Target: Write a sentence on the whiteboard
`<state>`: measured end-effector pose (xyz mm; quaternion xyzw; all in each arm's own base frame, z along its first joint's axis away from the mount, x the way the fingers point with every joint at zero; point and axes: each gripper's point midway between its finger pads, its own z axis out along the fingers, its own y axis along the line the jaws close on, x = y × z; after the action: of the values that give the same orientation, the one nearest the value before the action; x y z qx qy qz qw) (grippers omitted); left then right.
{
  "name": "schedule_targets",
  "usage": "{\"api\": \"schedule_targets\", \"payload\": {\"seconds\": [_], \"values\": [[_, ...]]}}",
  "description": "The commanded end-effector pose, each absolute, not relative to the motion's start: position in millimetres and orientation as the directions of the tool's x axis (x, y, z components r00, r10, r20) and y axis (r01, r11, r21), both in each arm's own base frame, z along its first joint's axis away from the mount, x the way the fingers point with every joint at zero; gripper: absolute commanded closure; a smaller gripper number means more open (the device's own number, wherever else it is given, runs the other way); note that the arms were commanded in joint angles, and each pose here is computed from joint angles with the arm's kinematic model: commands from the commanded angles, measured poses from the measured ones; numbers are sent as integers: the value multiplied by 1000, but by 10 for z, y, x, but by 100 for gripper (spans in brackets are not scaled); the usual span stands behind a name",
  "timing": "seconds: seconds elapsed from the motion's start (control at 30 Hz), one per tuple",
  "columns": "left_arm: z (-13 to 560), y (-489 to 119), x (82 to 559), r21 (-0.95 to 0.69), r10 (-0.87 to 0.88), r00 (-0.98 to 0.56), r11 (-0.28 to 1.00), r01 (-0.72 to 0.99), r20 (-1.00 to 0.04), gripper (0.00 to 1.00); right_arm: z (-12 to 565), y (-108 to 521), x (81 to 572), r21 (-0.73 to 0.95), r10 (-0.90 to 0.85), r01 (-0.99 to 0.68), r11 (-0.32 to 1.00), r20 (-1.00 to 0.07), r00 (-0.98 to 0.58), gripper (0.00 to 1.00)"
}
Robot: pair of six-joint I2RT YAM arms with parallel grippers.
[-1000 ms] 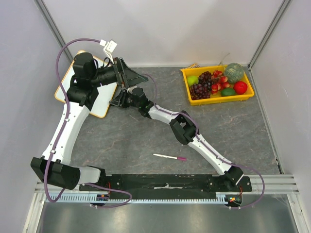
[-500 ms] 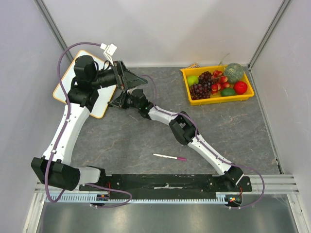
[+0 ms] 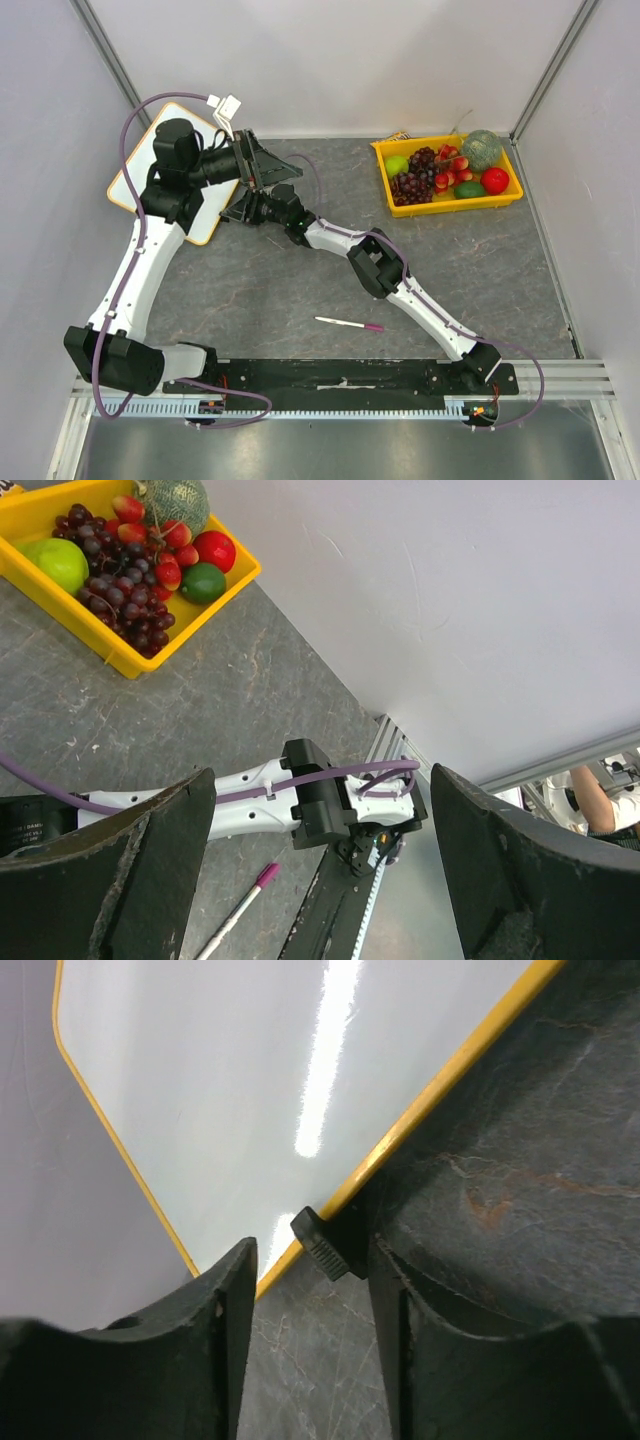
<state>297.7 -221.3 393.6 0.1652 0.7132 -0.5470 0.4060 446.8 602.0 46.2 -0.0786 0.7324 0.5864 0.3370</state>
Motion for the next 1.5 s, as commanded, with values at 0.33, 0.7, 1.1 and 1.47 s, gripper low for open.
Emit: {"api": "schedule_targets", "payload": {"seconds": [0.33,0.7,1.1,1.47], "values": [[3909,-2212,2876,-646,-189,-621,320,693,-761,8,118,6123,4287,775,202,-515,366,-607,-769,37],[3814,-2212,2898,-662,-183,-641,320,678,-745,8,7,6239,4236,744,205,-533,402,-641,-740,42],[3770,-2215,2879,-674,-180,-655,314,669,-734,8,-116,6228,4252,698,194,-532,480,-676,-711,62],[3750,-2211,2855,-675,-179,-656,313,668,-733,8,45,6208,4227,696,195,-548,464,-684,-703,94]]}}
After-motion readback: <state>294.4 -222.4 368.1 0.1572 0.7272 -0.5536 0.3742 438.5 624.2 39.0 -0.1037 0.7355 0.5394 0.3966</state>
